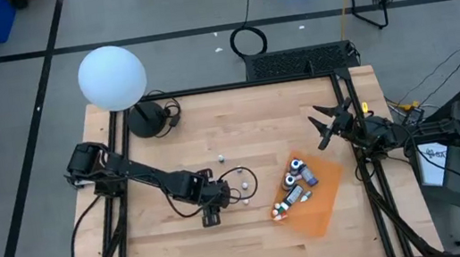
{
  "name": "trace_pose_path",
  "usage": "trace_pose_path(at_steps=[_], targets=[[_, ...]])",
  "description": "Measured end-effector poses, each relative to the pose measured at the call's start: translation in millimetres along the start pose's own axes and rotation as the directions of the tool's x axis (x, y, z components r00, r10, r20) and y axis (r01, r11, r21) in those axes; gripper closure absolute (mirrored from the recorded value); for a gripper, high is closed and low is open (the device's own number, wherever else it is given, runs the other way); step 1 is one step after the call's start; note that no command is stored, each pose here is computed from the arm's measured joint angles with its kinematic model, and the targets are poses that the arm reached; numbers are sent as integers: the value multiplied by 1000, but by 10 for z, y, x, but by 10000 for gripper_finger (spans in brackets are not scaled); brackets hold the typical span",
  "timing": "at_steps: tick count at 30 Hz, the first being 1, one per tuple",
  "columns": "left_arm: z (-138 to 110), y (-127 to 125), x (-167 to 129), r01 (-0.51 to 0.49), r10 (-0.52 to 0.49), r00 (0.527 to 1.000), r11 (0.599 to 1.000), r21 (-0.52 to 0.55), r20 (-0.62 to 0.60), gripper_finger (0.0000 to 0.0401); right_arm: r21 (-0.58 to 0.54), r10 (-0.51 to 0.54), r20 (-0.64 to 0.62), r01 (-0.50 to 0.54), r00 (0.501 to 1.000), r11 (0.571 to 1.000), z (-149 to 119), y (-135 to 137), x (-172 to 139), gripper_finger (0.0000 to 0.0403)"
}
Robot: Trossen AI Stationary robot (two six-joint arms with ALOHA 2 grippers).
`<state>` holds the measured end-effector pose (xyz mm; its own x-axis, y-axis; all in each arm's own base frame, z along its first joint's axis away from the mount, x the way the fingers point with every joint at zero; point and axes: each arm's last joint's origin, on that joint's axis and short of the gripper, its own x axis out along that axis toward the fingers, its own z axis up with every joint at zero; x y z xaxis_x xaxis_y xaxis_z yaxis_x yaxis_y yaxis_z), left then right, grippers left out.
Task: Pick & Place food coloring
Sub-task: Put the small red food coloring bottle into the orange bin
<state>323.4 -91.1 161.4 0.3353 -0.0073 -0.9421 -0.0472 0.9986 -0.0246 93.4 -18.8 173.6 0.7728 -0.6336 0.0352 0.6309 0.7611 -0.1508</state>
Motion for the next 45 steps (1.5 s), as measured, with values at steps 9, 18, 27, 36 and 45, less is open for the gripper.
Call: trace_pose_path(at_steps=[9, 18, 27, 36, 45], targets=[[2, 3, 0, -1, 1, 1000, 1000, -1, 1, 258, 0, 0, 0, 0, 1000, 1000, 0, 0, 0, 236], [23, 43, 4, -3, 3, 1000, 1000, -17, 10, 291, 0, 0, 0, 0, 1000, 1000, 0, 0, 0, 236], [33, 85, 7, -9, 9, 1000, 999, -46, 7, 338, 0, 0, 0, 0, 1000, 1000, 0, 0, 0, 236], [271, 41, -218, -21, 23, 998, 999, -44, 55, 343, -1, 0, 0, 0, 1000, 1000, 0, 0, 0, 236], [906, -75, -839, -88, 57, 966, 990, 114, 253, 343, 0, 0, 0, 0, 1000, 1000, 0, 0, 0, 236]])
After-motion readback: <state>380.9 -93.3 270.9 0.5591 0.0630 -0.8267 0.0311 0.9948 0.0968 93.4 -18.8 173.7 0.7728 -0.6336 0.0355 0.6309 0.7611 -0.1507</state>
